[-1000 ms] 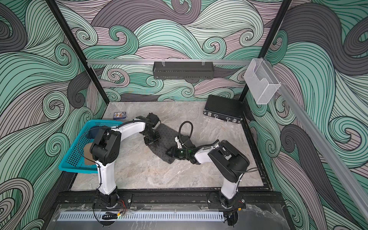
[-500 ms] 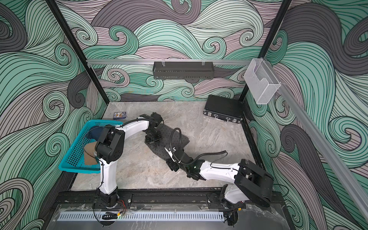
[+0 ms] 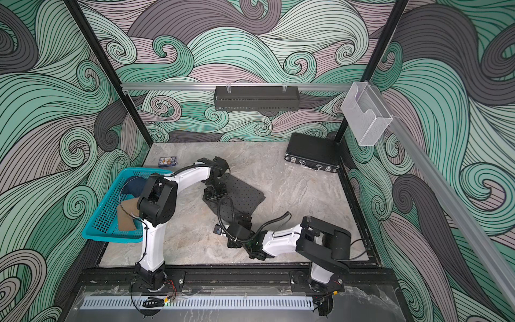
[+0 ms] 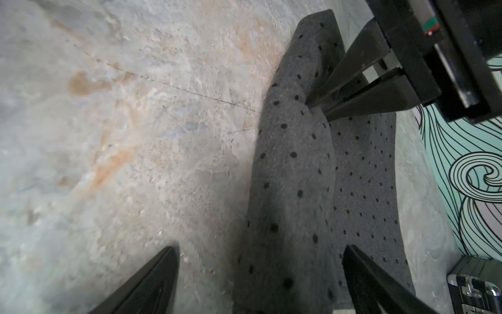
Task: Roll up the skirts
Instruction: Roll the skirt at the center of the board.
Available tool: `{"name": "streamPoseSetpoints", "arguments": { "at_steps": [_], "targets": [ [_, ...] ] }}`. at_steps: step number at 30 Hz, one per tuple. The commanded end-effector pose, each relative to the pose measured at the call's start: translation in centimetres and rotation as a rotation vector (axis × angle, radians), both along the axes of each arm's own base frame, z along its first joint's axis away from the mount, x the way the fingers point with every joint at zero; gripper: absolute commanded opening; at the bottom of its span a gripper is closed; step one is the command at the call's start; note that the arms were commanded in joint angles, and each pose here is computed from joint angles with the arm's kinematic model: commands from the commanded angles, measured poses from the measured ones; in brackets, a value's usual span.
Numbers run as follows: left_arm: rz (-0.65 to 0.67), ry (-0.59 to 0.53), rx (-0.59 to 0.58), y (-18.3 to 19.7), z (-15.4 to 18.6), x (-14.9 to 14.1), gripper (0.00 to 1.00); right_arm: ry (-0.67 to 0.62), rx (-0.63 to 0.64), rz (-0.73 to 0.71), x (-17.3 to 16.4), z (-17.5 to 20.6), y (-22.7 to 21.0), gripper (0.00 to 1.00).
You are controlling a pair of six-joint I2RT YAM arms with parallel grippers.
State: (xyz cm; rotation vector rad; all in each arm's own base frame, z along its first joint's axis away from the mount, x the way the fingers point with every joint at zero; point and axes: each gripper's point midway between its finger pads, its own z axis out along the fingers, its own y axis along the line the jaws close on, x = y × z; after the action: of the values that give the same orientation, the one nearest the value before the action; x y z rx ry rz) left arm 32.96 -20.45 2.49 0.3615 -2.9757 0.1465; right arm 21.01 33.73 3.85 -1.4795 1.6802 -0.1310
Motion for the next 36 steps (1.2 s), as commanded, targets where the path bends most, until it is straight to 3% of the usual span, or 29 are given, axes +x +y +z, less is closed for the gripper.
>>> {"name": "streamPoseSetpoints", "arguments": {
  "at_steps": [1,3,11,13,15,20,25,31,36],
  "targets": [
    [-0.044,0.018,0.063,0.6,-4.2,0.2,0.15,-0.009,-0.068,-0.058,1.2,-1.4,-0.8,0.76],
    [-0.038,0.023,0.050,0.5,-4.2,0.3,0.14,0.004,-0.072,-0.116,2.0,-2.0,-1.4,0.58],
    [0.066,-0.002,-0.016,0.9,-2.9,1.8,0.15,0.173,-0.024,-0.162,1.2,-3.6,-1.0,0.18],
    [0.099,-0.022,-0.048,1.0,-1.9,2.6,0.19,0.246,0.033,-0.167,0.5,-3.3,-0.3,0.09],
    [0.139,-0.066,-0.091,1.2,-0.3,3.8,0.31,0.368,0.126,-0.191,0.0,-3.0,0.1,0.02],
    [0.201,-0.215,-0.191,2.3,5.6,7.0,0.55,0.650,0.418,-0.278,0.5,-1.4,0.0,0.00],
    [0.216,-0.344,-0.205,4.2,10.3,7.6,0.66,0.898,0.719,-0.360,2.6,0.7,-0.7,0.00],
    [0.285,-0.408,-0.285,4.6,9.7,5.3,0.69,1.187,1.029,-0.464,5.3,1.6,-1.5,0.00],
    [0.306,-0.476,-0.347,4.4,8.3,3.6,0.69,1.426,1.215,-0.629,6.4,-0.7,-2.3,0.00]
  ]
}}
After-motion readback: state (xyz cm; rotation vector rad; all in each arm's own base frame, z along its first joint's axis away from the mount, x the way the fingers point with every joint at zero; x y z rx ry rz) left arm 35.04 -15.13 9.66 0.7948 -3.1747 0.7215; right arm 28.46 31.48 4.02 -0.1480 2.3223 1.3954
